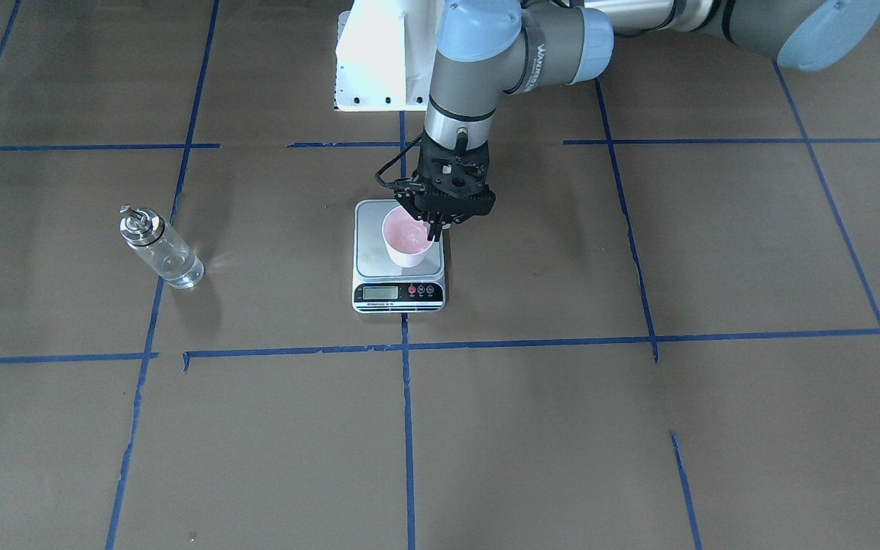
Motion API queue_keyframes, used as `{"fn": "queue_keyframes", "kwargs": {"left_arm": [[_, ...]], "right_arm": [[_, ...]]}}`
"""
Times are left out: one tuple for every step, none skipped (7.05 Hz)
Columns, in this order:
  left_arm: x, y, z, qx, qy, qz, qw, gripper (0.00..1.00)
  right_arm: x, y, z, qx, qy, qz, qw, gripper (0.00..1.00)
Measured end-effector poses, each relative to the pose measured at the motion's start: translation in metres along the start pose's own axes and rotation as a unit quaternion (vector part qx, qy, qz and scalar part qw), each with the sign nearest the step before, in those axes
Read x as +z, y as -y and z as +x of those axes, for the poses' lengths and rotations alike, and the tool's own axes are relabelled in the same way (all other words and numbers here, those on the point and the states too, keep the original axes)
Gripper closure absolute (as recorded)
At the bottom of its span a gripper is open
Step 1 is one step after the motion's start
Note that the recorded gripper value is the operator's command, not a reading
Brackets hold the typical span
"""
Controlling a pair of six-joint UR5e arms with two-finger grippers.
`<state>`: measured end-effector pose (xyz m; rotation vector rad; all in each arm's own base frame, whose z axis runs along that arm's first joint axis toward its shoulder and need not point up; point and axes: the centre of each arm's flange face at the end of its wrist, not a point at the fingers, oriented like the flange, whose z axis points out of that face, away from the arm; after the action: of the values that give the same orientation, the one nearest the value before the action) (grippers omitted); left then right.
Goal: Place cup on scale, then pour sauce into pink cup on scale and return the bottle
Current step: 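Carry the pink cup with the left gripper onto the scale and release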
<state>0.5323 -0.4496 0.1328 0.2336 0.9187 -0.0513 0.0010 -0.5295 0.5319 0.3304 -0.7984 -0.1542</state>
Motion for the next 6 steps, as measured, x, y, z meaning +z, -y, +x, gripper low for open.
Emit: {"fn": "queue_keyframes", "kwargs": {"left_arm": [[0.006,-0.009,0.007,0.004,0.002,-0.002,1.0,1.0],[0.01,-0.016,0.011,0.007,0.002,-0.004,1.0,0.96],[0.012,-0.021,0.012,0.008,0.002,-0.006,0.9999,0.78],[0.013,-0.023,0.013,0.009,0.002,-0.007,0.9999,0.56],[0.013,-0.024,0.013,0.01,0.001,-0.008,0.9999,0.45],[0.012,-0.024,0.013,0.01,0.001,-0.008,0.9999,0.2]], "right_arm": [[-0.001,0.0,-0.001,-0.001,0.001,0.001,1.0,0.0],[-0.002,0.001,-0.002,-0.001,0.001,0.002,1.0,0.0],[-0.002,0.001,-0.002,-0.001,0.001,0.002,1.0,0.0],[-0.002,0.0,-0.002,-0.001,0.001,0.002,1.0,0.0],[-0.002,0.0,-0.002,-0.001,0.001,0.002,1.0,0.0],[-0.002,0.0,-0.002,-0.001,0.001,0.002,1.0,0.0]]}}
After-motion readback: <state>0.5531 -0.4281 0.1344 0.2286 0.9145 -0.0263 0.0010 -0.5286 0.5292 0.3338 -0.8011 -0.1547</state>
